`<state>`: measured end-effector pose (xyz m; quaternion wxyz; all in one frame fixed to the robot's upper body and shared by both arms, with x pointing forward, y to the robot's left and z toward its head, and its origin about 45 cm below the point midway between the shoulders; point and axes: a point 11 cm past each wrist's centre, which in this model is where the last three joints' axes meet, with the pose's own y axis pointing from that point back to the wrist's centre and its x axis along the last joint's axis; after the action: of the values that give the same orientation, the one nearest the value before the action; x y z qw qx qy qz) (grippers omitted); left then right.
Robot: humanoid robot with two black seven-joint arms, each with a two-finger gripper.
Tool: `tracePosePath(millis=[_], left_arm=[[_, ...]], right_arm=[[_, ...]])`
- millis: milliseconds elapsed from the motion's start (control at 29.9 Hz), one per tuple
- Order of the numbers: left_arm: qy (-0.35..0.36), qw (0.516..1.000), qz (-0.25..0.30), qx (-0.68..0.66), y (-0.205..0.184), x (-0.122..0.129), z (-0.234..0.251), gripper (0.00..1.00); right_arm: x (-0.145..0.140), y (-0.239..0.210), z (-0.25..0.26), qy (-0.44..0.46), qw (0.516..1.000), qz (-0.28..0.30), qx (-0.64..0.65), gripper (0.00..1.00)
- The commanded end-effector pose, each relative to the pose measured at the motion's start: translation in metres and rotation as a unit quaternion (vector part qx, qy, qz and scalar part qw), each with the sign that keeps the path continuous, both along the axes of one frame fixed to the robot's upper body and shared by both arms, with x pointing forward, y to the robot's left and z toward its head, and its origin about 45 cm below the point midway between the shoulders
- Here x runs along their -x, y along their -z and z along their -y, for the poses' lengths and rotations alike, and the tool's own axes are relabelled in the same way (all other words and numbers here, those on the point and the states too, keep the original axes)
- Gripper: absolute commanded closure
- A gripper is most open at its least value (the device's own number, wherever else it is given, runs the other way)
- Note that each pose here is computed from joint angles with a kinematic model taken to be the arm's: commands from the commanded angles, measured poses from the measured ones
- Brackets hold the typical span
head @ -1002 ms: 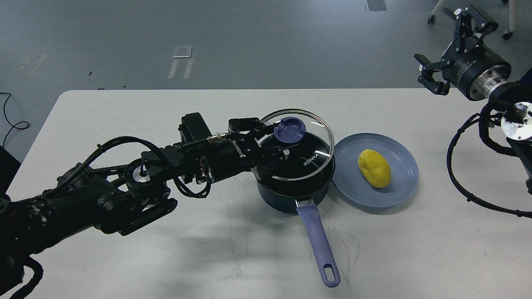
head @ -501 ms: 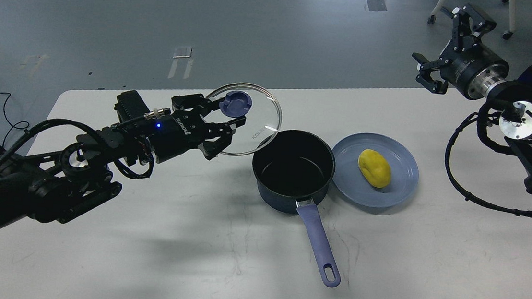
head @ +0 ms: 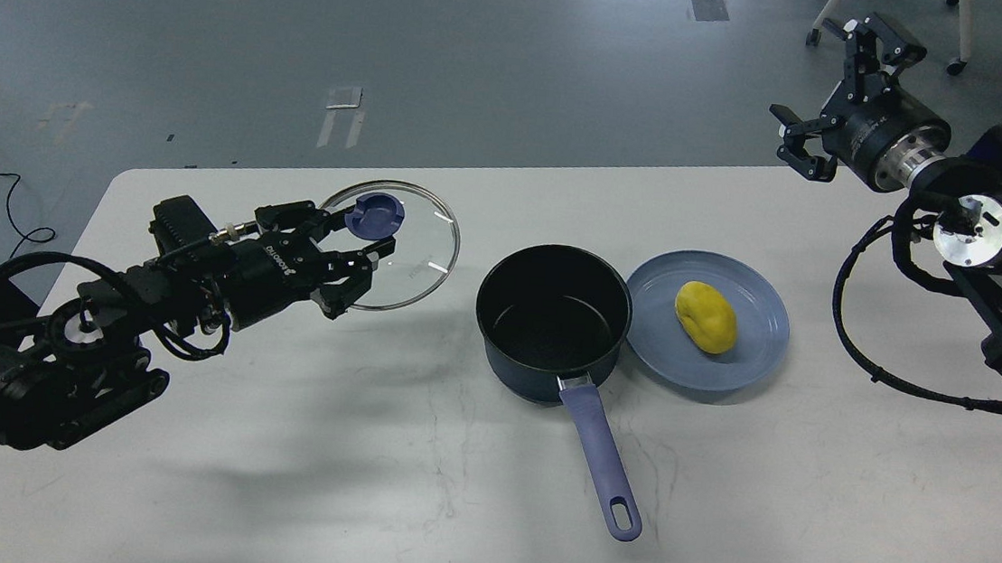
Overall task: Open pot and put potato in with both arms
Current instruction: 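Lift the glass lid off the pot and move it nearer the robot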
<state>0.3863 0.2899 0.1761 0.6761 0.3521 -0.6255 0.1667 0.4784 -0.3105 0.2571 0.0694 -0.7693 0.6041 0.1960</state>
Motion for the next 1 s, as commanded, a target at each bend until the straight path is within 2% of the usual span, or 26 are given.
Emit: tracePosePath(millis=[0, 301, 568, 635, 802, 969], left_arm=[[-0.018, 1.0, -0.021, -0.01, 0.016, 0.014, -0.02, 0.52], [-0.041, 0.997, -0.071, -0.016, 0.054, 0.047, -0.038, 0.52], [-0.06, 0.994, -0.085, -0.023, 0.068, 0.053, -0.049, 0.5], [-0.071, 0.993, -0.089, -0.015, 0.07, 0.054, -0.051, 0.44], [-0.076, 0.993, -0.092, -0.007, 0.071, 0.054, -0.049, 0.18], [-0.081, 0.992, -0.097, -0.011, 0.079, 0.056, -0.05, 0.17]], right_arm=[[-0.001, -0.002, -0.003, -0.003, 1.0, 0.002, -0.001, 0.0], [-0.001, -0.002, -0.002, -0.002, 1.0, 0.002, 0.0, 0.0], [-0.001, -0.004, 0.001, 0.0, 1.0, 0.003, 0.003, 0.0], [-0.001, -0.004, 0.001, 0.0, 1.0, 0.004, 0.003, 0.0], [-0.001, -0.004, 0.002, 0.0, 1.0, 0.004, 0.003, 0.0], [-0.001, -0.004, 0.002, 0.0, 1.0, 0.003, 0.003, 0.0]])
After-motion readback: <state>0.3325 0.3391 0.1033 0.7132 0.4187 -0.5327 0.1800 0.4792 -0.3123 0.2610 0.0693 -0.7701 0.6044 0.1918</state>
